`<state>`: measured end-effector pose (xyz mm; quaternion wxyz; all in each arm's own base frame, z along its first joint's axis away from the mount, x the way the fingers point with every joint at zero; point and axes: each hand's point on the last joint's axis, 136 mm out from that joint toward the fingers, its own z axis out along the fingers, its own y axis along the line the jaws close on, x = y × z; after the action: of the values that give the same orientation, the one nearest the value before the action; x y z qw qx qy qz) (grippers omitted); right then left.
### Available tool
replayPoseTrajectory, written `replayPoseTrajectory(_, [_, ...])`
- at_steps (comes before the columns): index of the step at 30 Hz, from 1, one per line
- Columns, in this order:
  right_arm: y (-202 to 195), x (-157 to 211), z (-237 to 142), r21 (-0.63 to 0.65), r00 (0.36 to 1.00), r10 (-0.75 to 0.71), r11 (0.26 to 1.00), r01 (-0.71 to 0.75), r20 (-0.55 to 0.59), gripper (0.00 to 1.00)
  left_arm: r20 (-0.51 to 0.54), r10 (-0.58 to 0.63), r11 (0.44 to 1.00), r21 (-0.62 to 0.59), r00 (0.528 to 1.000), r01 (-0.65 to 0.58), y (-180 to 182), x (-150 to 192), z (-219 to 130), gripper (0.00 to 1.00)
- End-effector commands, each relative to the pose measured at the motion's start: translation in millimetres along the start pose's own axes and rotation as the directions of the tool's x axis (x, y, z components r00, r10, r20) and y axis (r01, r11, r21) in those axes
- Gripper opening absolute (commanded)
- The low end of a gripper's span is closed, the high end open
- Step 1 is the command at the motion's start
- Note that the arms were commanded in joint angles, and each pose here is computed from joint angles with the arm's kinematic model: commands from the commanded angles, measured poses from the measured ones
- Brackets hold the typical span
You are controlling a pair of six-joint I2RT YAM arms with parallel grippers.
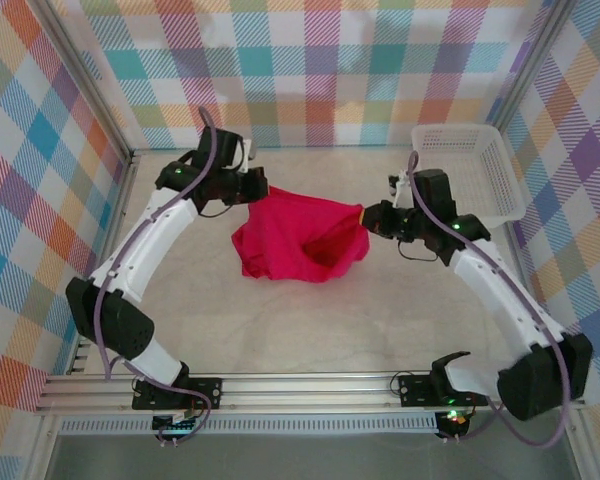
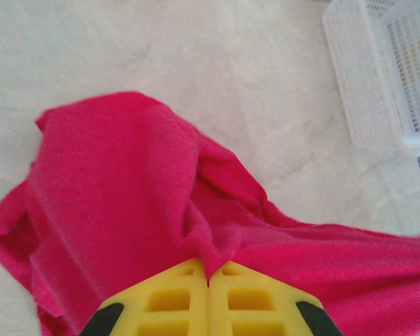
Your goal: Fold the inside-out t-shirt
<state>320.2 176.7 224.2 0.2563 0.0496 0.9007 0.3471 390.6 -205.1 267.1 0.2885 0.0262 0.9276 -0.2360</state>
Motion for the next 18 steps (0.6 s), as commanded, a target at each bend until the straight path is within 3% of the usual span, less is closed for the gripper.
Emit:
replayPoseTrajectory(1, [-76,-14,30,0.198,0.99,0.139,0.97,-0.139,0.01,0.02,-0.073,-0.073,0.988,-0.141,0.995,0.062,43,9,56,0.0])
replayPoseTrajectory(4, [-101,-22,55,0.305,0.984,0.176,0.938,-0.162,-0.017,0.07,-0.092,-0.09,0.978,-0.198,0.992,0.07,53,0,83,0.0])
replayPoseTrajectory(7, [-91,-20,59,0.316,0.986,0.162,0.938,-0.141,-0.041,0.32,-0.105,-0.095,0.979,-0.191,0.99,0.074,49,-8,91,0.0])
replayPoseTrajectory(8, [-84,-15,56,0.329,0.99,0.137,0.937,-0.115,-0.043,0.34,-0.099,-0.095,0.979,-0.187,0.991,0.076,48,-10,91,0.0])
replayPoseTrajectory(11, [-63,5,49,0.338,0.995,0.072,0.94,-0.047,-0.062,0.4,-0.091,-0.092,0.979,-0.189,0.992,0.073,48,-10,87,0.0])
replayPoseTrajectory(15, [-33,43,58,0.268,0.992,0.009,0.963,0.025,-0.124,0.4,-0.092,-0.091,0.978,-0.195,0.992,0.072,50,-5,83,0.0])
replayPoseTrajectory(18, [-38,59,77,0.255,0.986,0.023,0.967,0.021,-0.168,0.47,-0.103,-0.09,0.98,-0.184,0.991,0.07,48,-1,80,0.0])
